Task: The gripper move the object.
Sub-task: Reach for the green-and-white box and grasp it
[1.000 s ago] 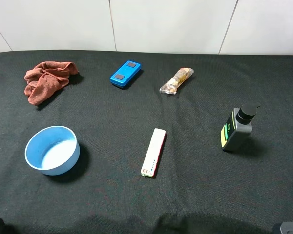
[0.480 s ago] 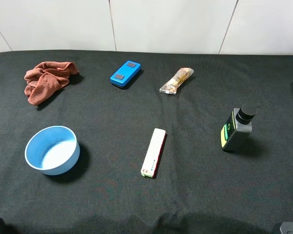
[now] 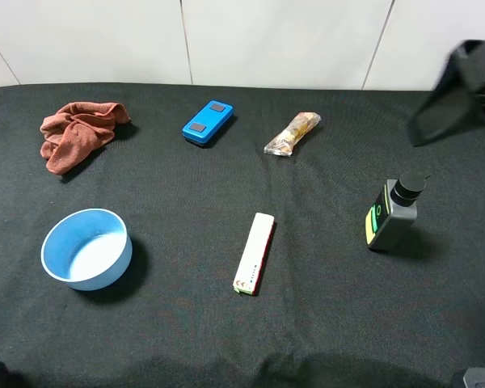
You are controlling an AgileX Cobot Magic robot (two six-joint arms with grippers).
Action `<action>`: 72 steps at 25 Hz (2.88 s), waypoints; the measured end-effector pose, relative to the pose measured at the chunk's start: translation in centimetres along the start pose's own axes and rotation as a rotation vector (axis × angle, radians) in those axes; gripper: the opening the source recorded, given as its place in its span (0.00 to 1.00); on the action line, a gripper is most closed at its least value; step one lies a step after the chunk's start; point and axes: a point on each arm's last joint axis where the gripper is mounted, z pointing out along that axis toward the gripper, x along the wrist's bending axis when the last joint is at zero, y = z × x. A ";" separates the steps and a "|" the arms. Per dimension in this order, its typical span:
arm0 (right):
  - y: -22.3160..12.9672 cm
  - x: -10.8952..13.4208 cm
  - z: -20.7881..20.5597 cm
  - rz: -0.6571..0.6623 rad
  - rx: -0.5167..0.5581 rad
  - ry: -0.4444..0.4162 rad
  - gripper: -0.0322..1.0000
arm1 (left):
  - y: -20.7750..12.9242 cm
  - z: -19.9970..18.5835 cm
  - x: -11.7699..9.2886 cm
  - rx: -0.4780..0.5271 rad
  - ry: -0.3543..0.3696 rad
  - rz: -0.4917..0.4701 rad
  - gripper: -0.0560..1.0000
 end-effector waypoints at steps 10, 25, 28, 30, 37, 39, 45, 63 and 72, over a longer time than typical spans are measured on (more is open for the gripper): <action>2.1 4.8 1.4 0.026 0.007 0.022 0.70 | 0.0 0.0 0.0 0.000 0.000 0.000 1.00; 2.8 10.9 3.9 0.138 -0.001 0.097 0.70 | 0.0 0.0 0.0 0.000 0.000 0.000 1.00; 2.9 11.2 4.5 0.143 0.006 0.100 0.70 | 0.0 0.0 0.0 0.000 0.000 0.000 1.00; 3.0 11.3 5.0 0.144 0.017 0.096 0.70 | 0.0 0.0 0.0 0.000 0.000 0.000 1.00; 3.1 12.0 8.3 0.148 0.096 0.042 0.70 | 0.0 0.0 0.0 0.000 0.000 0.000 1.00; 3.1 12.2 9.5 0.145 0.125 0.021 0.70 | 0.0 0.0 0.0 0.000 0.000 0.000 1.00; 3.1 12.7 12.8 0.143 0.178 -0.019 0.70 | 0.0 0.0 0.0 0.000 0.000 0.000 1.00; 1.7 13.2 21.9 0.163 0.317 -0.141 0.70 | 0.0 0.0 0.0 0.000 0.000 0.000 1.00; 1.0 12.9 24.7 0.190 0.347 -0.205 0.70 | 0.0 0.0 0.0 0.000 0.000 0.000 1.00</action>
